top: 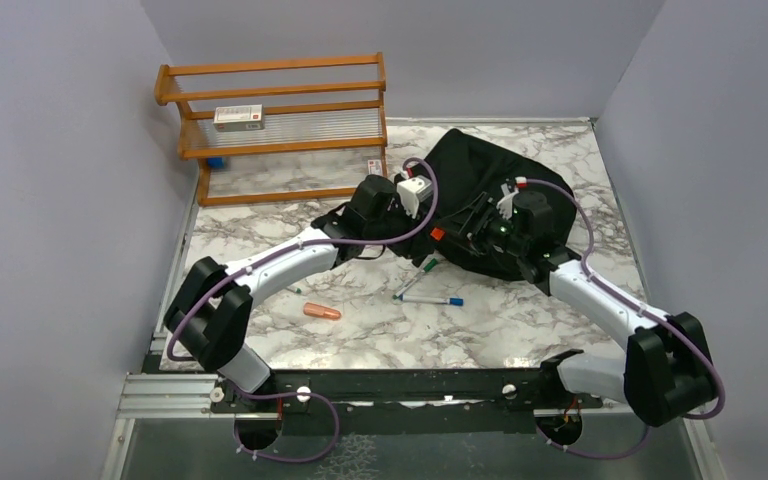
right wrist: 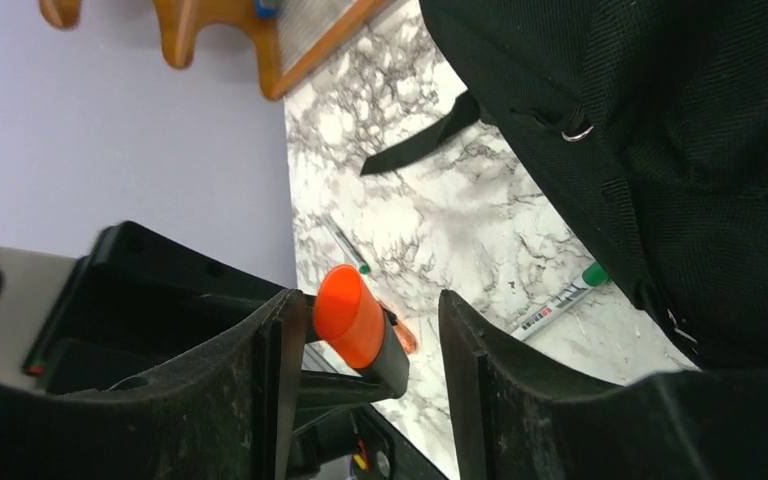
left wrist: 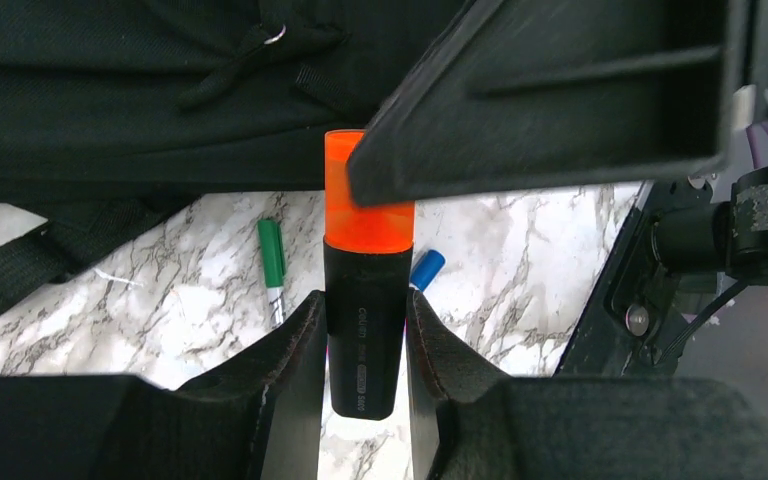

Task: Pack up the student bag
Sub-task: Pick up the stationery from the center of the board.

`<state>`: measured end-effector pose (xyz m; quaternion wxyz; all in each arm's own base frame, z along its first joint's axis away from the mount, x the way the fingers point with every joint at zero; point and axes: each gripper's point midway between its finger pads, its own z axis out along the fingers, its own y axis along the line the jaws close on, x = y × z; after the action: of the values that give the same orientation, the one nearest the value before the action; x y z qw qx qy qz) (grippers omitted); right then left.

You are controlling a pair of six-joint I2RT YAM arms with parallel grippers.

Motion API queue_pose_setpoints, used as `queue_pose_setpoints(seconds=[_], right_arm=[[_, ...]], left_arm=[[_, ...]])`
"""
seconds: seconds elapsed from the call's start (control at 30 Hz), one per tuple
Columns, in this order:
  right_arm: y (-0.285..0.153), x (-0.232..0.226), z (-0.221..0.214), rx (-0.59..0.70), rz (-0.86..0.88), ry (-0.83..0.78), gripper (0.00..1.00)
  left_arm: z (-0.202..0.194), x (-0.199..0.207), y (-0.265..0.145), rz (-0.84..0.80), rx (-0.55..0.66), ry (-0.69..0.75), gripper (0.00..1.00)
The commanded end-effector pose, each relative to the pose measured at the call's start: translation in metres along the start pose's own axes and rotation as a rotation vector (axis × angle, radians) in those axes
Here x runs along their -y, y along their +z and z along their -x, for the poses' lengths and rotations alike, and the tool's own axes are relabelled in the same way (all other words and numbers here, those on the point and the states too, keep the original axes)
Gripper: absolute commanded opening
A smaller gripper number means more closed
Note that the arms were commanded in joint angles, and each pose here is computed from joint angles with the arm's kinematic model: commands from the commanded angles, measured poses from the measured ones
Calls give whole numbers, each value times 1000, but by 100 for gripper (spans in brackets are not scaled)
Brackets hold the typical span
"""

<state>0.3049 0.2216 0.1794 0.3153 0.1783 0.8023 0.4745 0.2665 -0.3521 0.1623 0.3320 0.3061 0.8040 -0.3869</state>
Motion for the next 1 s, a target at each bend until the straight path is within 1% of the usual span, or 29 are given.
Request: queue_pose_setpoints(seconds=[0.0,0.07,0.1,0.2,0.23,0.3,0.37,0.4,0.47,0.53,0.63,0.7,0.8,0.9,0.93,0.97], right_arm=[[8,-8,-14,-124,44,-62,54],[10,-7,-17,-152,45,-70,49],[10,-7,-18,-154,51,-73,45],[9,-10,-16,-139,68,-87,26],[9,-12,-14,-130,69,-90,21],[7,-14,-10,-108,68,-103,15],[5,-14,-5,-79,51,-123,8],[4,-14,0,-58,35,-136,6],[0,-7,13,8,-42,-144,3],[-10,4,29,86,-152,-171,1],[-38,18,63,261,-336,-216,0],[-62,25,83,383,-429,-251,1],[-98,27,103,527,-511,-292,0],[-124,26,112,614,-552,-295,0],[-129,24,114,633,-547,-292,0],[-132,21,114,646,-534,-290,0]], left_arm=[[24,13,6,-57,48,24,22],[26,13,7,-58,51,30,22],[28,12,8,-58,51,33,22],[27,10,11,-51,42,33,23],[27,9,12,-46,40,32,25],[28,7,13,-38,39,31,31],[32,6,15,-35,45,31,40],[36,7,15,-38,51,32,44],[47,11,15,-45,68,40,53],[61,15,13,-52,99,55,64],[81,14,12,-27,138,83,72],[93,4,13,22,157,88,75],[108,-21,18,112,178,58,76],[123,-43,31,189,175,45,76],[119,-55,42,218,144,42,77],[123,-61,50,239,131,46,77]])
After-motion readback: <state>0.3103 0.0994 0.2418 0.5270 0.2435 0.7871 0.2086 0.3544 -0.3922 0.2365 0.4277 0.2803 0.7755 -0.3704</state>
